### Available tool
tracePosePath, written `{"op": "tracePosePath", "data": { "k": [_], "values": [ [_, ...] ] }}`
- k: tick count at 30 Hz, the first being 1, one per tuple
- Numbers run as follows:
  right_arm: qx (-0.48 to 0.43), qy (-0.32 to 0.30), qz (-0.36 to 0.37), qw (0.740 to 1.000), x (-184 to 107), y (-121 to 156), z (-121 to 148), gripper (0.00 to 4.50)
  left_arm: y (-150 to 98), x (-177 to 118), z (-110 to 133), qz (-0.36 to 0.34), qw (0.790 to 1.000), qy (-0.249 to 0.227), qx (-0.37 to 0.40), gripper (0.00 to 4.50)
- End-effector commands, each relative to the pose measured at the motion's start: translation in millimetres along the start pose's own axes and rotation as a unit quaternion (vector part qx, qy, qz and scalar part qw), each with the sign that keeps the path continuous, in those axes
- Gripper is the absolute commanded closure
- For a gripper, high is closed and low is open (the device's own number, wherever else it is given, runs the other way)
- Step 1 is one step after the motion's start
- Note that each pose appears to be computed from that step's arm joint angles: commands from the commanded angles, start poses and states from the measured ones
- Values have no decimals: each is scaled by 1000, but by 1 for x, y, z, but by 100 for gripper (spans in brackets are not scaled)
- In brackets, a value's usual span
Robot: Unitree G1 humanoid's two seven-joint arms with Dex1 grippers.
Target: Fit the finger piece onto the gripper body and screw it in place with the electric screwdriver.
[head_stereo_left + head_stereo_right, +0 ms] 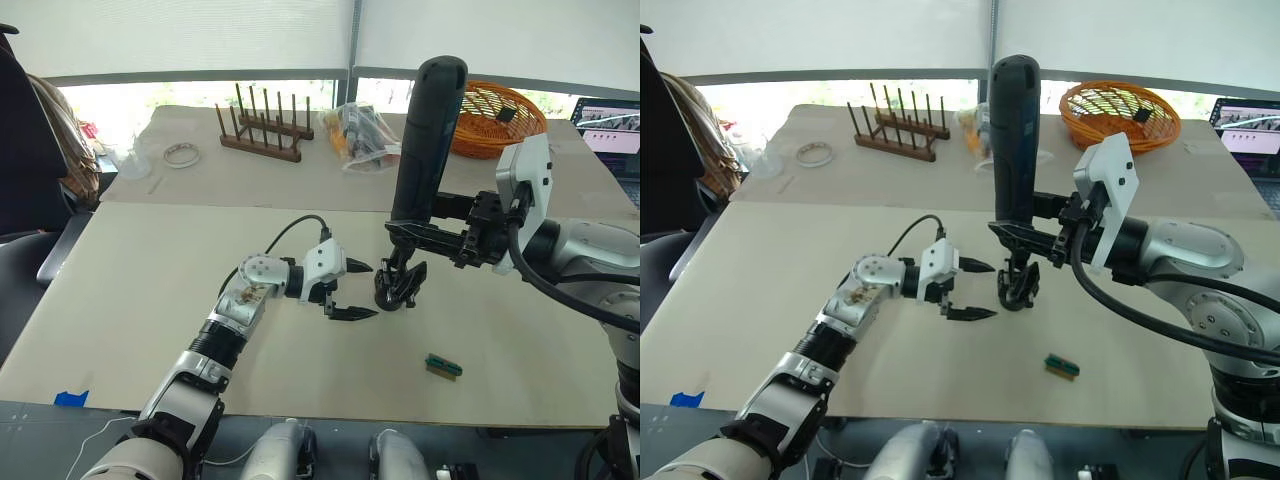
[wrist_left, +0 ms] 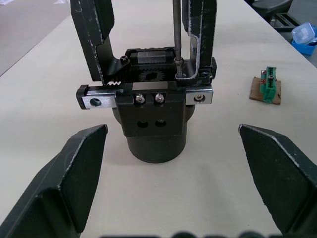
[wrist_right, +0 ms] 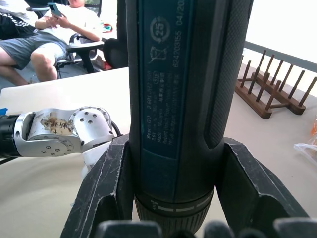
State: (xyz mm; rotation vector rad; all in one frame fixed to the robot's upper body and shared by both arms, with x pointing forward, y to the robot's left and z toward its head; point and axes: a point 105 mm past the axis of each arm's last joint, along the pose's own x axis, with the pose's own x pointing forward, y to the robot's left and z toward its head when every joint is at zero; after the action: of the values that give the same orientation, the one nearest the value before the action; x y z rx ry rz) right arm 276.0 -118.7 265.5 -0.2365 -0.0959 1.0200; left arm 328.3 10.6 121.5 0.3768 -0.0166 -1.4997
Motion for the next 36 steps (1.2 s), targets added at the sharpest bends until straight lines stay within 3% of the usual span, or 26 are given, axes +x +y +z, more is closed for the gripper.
{"op": "tracePosePath", "data": {
  "k": [1, 12, 20, 34, 36],
  "values": [
    [-26, -23, -3, 999, -5, 3, 15, 257, 3, 2, 13, 0, 1000, -12, 24, 0],
    [-32, -18, -11, 999, -7, 4, 9, 257, 8, 10, 10, 7, 1000, -8, 20, 0],
    [-32, -15, -21, 999, -8, 4, 3, 257, 10, 28, -9, 19, 1000, 14, 11, 0],
    [-23, -3, -43, 999, -16, 8, -15, 257, 7, 51, -8, 15, 1000, -14, -15, 0],
    [-22, -3, -45, 999, -17, 9, -16, 257, 9, 52, -9, 19, 1000, -12, -14, 53]
  ]
}}
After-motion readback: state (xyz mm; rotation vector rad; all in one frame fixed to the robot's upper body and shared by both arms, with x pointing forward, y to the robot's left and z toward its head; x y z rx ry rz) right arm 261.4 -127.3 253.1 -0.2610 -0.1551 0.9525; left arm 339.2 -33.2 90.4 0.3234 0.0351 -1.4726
